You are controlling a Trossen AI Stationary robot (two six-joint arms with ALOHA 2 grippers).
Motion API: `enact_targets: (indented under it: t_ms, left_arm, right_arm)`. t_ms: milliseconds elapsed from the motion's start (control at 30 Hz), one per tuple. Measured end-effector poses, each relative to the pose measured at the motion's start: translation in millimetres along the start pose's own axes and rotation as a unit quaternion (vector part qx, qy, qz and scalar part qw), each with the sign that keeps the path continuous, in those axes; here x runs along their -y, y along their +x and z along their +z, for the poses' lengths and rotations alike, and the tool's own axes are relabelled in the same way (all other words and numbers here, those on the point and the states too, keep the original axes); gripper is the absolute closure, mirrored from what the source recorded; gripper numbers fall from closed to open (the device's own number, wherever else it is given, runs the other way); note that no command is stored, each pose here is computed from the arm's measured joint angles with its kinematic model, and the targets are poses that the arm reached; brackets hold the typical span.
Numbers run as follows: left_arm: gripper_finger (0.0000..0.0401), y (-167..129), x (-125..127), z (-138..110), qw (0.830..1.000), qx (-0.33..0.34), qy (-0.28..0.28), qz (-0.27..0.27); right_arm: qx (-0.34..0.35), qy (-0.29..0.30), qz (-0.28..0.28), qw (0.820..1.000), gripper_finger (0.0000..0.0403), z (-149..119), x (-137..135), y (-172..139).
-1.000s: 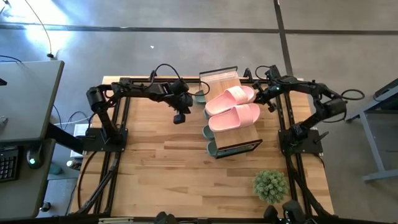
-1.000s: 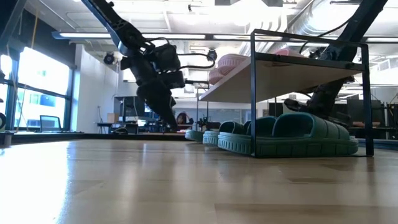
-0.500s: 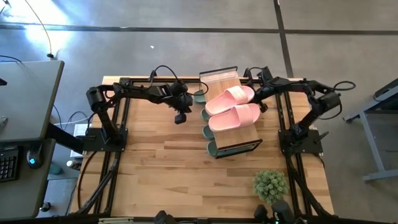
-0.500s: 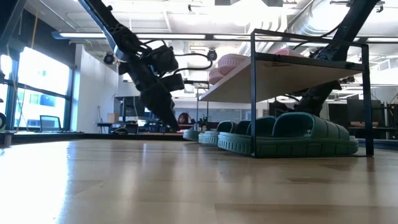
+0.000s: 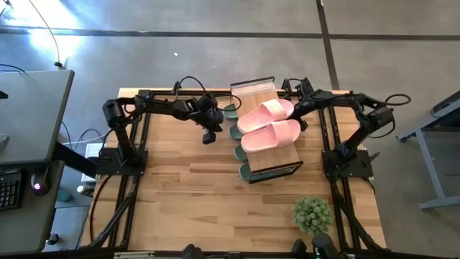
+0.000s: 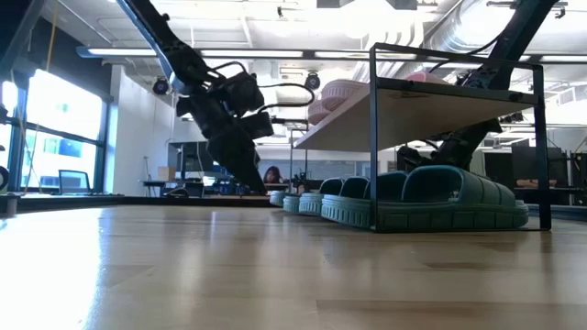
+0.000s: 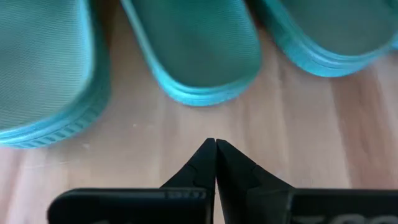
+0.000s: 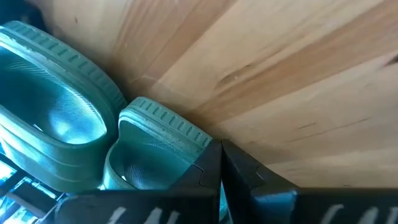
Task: Pick and place slides into the shelf
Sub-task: Adjust the green slides, then return to Home Position
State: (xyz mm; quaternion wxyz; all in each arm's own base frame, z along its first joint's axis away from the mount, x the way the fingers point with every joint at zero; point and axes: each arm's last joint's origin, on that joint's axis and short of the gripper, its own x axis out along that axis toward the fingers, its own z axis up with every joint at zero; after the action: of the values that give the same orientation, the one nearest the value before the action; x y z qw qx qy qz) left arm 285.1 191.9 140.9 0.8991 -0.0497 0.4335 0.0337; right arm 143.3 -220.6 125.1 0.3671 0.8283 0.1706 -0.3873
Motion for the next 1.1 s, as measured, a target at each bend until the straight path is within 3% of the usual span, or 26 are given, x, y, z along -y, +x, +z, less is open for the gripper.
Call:
enact_targets:
  t_ms: [167,400,700,1100]
  left_arm:
    - [0.0401,4,1,-1,0.999,0.011,0.007,-0.036]
    - [0.0401,4,-9,-2,0.999,0.004,-0.019,0.031]
    - [0.0401,-10,-42,-15,0.994,0.014,-0.083,0.071]
    - [0.0401,-14,-51,-14,0.993,0.037,-0.067,0.087]
  right_arm:
    - [0.004,-0.003,-0.003,1.0,0.0403,-2,0,1]
    - [0.023,-0.007,-0.004,1.0,0.0403,1,0,0]
    - [0.088,-0.014,0.008,0.996,0.0403,4,-3,-13]
    - [0.107,-0.037,0.019,0.993,0.0403,5,-5,-23]
